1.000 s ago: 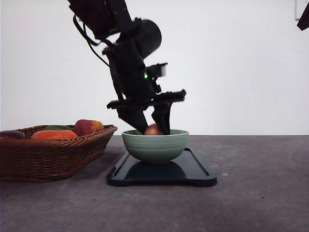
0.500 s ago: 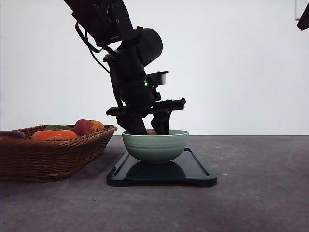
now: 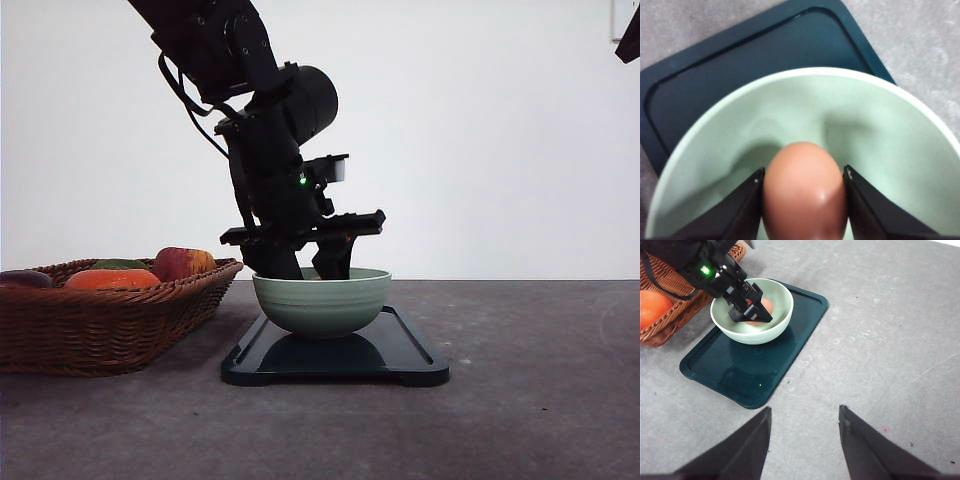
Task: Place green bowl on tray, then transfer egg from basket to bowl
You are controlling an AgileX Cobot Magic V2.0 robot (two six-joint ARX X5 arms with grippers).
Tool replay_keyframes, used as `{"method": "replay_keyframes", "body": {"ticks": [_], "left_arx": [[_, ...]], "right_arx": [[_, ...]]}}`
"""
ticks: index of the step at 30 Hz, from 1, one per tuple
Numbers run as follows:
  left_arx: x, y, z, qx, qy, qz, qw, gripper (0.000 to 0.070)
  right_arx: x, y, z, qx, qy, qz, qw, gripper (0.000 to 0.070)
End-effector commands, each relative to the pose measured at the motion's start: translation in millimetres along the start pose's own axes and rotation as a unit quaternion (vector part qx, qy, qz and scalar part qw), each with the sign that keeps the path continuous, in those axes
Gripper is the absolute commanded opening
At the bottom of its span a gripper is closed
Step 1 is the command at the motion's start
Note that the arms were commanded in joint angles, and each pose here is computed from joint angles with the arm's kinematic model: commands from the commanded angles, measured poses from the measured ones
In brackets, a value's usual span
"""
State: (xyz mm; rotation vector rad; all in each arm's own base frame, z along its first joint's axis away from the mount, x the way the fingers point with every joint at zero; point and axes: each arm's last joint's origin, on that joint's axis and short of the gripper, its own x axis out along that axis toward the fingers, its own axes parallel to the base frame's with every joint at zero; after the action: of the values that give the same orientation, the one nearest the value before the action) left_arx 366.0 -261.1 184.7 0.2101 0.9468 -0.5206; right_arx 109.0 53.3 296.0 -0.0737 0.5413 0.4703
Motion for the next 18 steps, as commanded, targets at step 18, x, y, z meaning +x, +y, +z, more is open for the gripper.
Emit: {"method": "replay_keyframes", "body": {"ticks": [18], "left_arx": [[-2.1, -6.3, 16.4, 0.004, 0.008, 0.0, 1.0, 0.0381]], "right_arx": [[0.1, 0.8, -0.2, 0.0, 0.008, 0.004, 1.0, 0.0266]]}}
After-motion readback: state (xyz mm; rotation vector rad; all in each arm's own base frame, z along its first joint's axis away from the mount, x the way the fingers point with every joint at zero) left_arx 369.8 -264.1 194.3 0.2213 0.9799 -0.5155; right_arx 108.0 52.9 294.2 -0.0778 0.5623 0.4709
